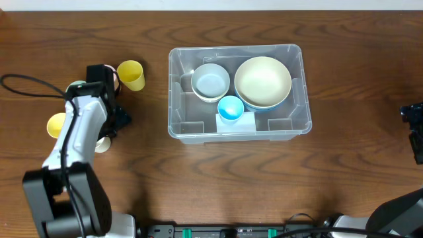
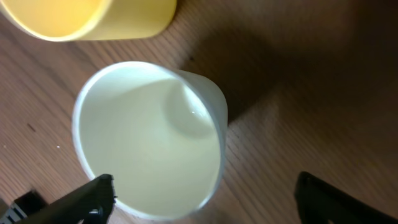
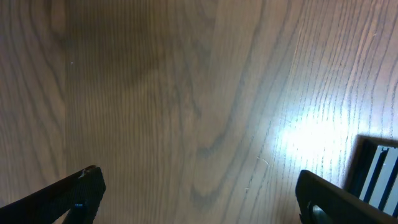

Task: Pack container
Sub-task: 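Move the left gripper to the white cup and grasp its rim, then lift the white cup and carry it right over the bin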

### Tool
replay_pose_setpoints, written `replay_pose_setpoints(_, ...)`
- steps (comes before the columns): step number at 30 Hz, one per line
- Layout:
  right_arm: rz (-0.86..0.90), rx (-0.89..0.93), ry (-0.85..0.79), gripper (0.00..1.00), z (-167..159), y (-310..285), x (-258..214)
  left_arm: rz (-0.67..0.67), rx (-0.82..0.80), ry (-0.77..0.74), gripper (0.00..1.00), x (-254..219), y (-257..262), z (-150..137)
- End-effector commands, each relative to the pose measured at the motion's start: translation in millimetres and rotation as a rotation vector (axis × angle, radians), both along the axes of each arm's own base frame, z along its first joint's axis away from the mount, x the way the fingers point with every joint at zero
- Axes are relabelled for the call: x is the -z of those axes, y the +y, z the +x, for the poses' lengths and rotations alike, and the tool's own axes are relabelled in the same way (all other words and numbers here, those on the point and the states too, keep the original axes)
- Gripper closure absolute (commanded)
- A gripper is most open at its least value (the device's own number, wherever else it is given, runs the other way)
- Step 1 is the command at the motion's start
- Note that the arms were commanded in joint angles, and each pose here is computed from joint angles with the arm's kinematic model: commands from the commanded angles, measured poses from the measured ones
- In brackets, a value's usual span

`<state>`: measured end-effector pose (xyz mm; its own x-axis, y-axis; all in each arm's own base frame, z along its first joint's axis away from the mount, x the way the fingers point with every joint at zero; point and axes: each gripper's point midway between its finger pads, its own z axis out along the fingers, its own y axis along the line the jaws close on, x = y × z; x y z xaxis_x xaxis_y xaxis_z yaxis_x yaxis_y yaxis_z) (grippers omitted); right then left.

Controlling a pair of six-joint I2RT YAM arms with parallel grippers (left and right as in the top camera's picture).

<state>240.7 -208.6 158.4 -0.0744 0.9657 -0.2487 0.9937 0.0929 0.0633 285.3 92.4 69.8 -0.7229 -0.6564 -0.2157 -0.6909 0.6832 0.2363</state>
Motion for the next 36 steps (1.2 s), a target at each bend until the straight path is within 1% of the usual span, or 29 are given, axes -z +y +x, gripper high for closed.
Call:
replay_pose_setpoints(1, -0.002, 0.025, -0.003, 0.01, -2, -2, -1, -0.001, 0.002, 0.036, 0.13, 12, 2, 1)
replay_pose_setpoints(3, -0.002, 0.025, -0.003, 0.01, -2, -2, -1, -0.005, 0.002, 0.049, 0.14, 18, 2, 2)
replay_pose_setpoints(4, -0.002, 0.025, -0.003, 0.01, -2, -2, -1, -0.008, 0.002, 0.055, 0.16, 20, 2, 2)
replay_pose_setpoints(5, -0.002, 0.025, -0.003, 0.01, -2, -2, -1, -0.009, 0.002, 0.057, 0.21, 22, 2, 3)
replay_pose_setpoints(6, -0.002, 0.025, -0.003, 0.01, -2, -2, -1, -0.014, 0.002, 0.059, 0.30, 24, 1, 4)
replay_pose_setpoints(7, -0.003, 0.025, -0.003, 0.01, -2, -2, -1, -0.021, 0.002, 0.058, 0.38, 26, 0, 4)
replay_pose_setpoints(10, -0.002, 0.025, -0.003, 0.01, -2, -2, -1, -0.042, 0.003, 0.052, 0.71, 27, -3, 6)
replay_pose_setpoints(12, -0.002, 0.025, -0.003, 0.01, -2, -2, -1, -0.067, 0.023, 0.054, 0.88, 28, -7, 6)
replay_pose_setpoints(13, -0.002, 0.025, -0.003, 0.01, -2, -2, -1, -0.075, 0.032, 0.056, 0.93, 29, -9, 6)
replay_pose_setpoints(14, -0.002, 0.025, -0.003, 0.01, -2, -2, -1, -0.086, 0.049, 0.060, 0.94, 29, -11, 6)
replay_pose_setpoints(20, -0.002, 0.025, -0.003, 0.01, -2, -2, -1, -0.166, 0.153, 0.069, 0.94, 26, -24, 6)
replay_pose_setpoints(24, -0.002, 0.025, -0.003, 0.01, -2, -2, -1, -0.164, 0.161, 0.042, 0.94, 7, -26, 0)
replay_pose_setpoints(26, -0.002, 0.025, -0.003, 0.01, -2, -2, -1, -0.163, 0.169, 0.003, 0.94, -9, -28, -2)
replay_pose_setpoints(28, -0.002, 0.025, -0.003, 0.01, -2, -2, -1, -0.189, 0.208, -0.058, 0.94, -27, -35, -1)
replay_pose_setpoints(29, -0.002, 0.025, -0.003, 0.01, -2, -2, -1, -0.222, 0.246, -0.106, 0.95, -38, -43, 1)
replay_pose_setpoints(30, -0.002, 0.025, -0.003, 0.01, -2, -2, -1, -0.253, 0.283, -0.149, 0.94, -48, -50, 2)
replay_pose_setpoints(36, -0.002, 0.025, -0.003, 0.01, -2, -2, -1, -0.472, 0.476, -0.509, 0.94, -130, -109, 4)
